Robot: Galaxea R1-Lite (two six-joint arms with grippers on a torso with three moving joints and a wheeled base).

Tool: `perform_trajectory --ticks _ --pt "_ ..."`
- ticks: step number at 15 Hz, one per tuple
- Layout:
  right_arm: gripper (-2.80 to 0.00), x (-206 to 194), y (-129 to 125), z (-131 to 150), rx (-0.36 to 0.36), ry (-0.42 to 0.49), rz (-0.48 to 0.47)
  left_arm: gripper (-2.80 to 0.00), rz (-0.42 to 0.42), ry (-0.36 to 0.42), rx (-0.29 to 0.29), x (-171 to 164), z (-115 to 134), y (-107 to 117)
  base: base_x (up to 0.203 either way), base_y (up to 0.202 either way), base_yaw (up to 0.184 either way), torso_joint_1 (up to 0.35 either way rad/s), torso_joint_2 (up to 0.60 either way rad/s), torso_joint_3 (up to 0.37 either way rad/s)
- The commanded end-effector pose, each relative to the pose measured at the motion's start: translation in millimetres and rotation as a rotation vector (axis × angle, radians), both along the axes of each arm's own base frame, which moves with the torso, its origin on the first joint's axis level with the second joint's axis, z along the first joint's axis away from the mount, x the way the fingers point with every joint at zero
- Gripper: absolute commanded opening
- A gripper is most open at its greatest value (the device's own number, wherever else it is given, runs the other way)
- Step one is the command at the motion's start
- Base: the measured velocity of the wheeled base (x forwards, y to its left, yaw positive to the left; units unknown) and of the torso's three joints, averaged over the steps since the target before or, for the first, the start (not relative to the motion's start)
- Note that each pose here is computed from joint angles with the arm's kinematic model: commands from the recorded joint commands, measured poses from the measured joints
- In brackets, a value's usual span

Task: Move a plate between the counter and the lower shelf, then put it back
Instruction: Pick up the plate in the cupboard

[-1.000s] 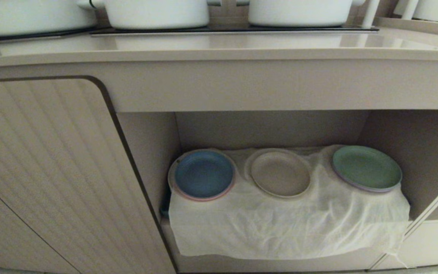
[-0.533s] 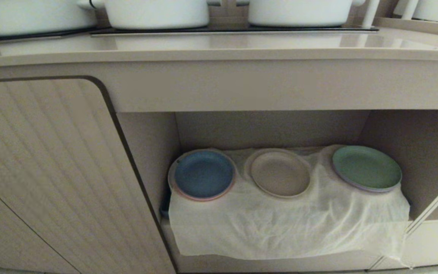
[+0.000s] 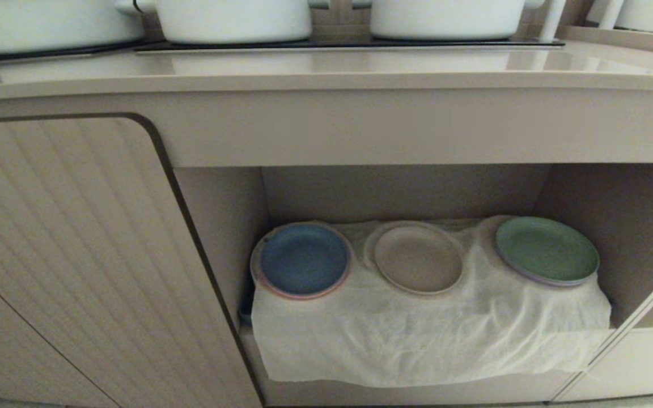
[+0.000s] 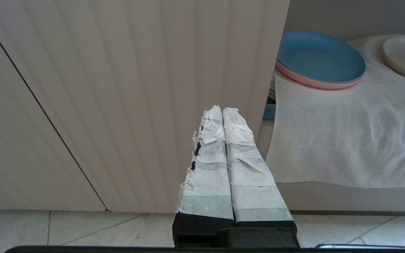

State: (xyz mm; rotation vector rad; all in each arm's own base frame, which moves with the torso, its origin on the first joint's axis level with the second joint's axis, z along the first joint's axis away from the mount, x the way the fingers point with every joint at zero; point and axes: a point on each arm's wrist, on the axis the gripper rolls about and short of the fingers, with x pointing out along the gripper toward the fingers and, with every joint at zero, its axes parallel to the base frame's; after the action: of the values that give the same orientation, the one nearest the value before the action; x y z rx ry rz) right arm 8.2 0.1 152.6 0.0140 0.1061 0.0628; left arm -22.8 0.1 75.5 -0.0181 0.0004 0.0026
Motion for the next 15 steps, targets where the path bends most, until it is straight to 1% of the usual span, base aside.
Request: perform_trajectory --ticks 1,4,6,11,13,15 --pt "-2.80 26 3 -2 -0.004 0.140 0.027 -2.80 0.000 0.000 0.000 0 0 0 0.000 0.000 0.000 0.000 0.00 0.000" --pt "-2.80 67 9 -5 0.022 0.271 0.032 -2.80 0.000 0.000 0.000 0 0 0 0.000 0.000 0.000 0.000 0.00 0.000" --pt "-2.80 96 14 -10 0.035 0.334 0.051 -2.80 0.000 0.000 0.000 0 0 0 0.000 0.000 0.000 0.000 0.00 0.000" --pt "-2.80 163 27 -22 0.077 0.445 0.174 -2.80 0.000 0.000 0.000 0 0 0 0.000 0.000 0.000 0.000 0.00 0.000" --pt "-2.80 182 30 -28 0.094 0.487 0.224 -2.80 0.000 0.000 0.000 0 0 0 0.000 0.000 0.000 0.000 0.00 0.000" --pt "-2.80 196 33 -32 0.105 0.516 0.248 -2.80 0.000 0.000 0.000 0 0 0 0.000 0.000 0.000 0.000 0.00 0.000"
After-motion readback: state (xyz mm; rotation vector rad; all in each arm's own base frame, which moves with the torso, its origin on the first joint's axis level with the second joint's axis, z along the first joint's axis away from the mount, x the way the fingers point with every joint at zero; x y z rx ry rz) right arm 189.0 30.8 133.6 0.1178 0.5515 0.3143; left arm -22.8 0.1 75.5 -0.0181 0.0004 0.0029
